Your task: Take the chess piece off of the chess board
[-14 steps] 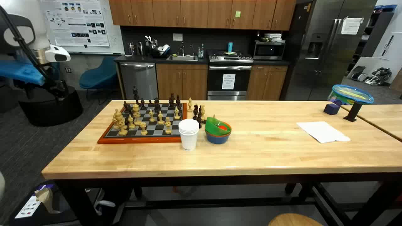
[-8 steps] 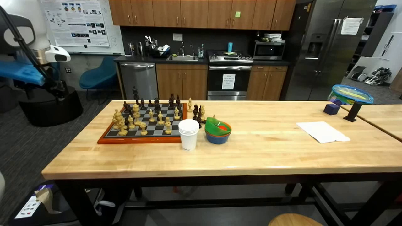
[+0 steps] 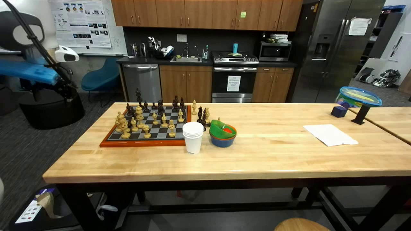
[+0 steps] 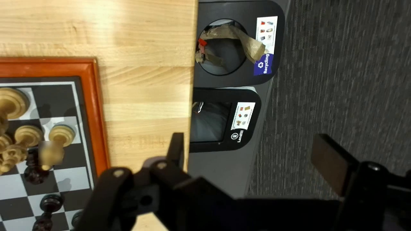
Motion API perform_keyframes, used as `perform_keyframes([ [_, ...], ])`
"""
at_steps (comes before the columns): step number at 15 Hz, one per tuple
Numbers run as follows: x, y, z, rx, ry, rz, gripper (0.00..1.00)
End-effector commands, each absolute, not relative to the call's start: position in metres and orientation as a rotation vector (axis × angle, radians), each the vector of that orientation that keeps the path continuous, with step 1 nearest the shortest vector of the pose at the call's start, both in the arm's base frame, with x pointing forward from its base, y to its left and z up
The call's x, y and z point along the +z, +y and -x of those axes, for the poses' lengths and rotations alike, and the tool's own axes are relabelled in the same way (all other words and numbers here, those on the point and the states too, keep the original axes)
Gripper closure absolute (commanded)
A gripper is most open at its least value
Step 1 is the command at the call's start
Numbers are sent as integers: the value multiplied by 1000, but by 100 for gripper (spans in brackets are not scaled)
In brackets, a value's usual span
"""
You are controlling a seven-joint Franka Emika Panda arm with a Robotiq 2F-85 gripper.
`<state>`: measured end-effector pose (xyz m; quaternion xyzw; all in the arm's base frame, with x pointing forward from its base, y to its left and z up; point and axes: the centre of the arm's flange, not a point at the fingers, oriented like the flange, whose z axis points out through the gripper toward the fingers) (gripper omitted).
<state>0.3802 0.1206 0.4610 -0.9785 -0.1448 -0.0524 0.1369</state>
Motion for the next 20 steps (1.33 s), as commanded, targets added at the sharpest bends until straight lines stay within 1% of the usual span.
perform_keyframes([
  [1, 472, 103, -412, -104, -564, 2848, 0],
  [4, 484, 89, -445, -131, -708, 2899, 0],
  [7, 494, 80, -493, -177, -799, 2940, 0],
  [16, 505, 78, -632, -353, -892, 3089, 0],
  [17, 506, 76, -640, -356, -889, 3100, 0],
  [18, 497, 76, -606, -343, -891, 3068, 0],
  [20, 491, 75, -615, -336, -889, 3070, 0],
])
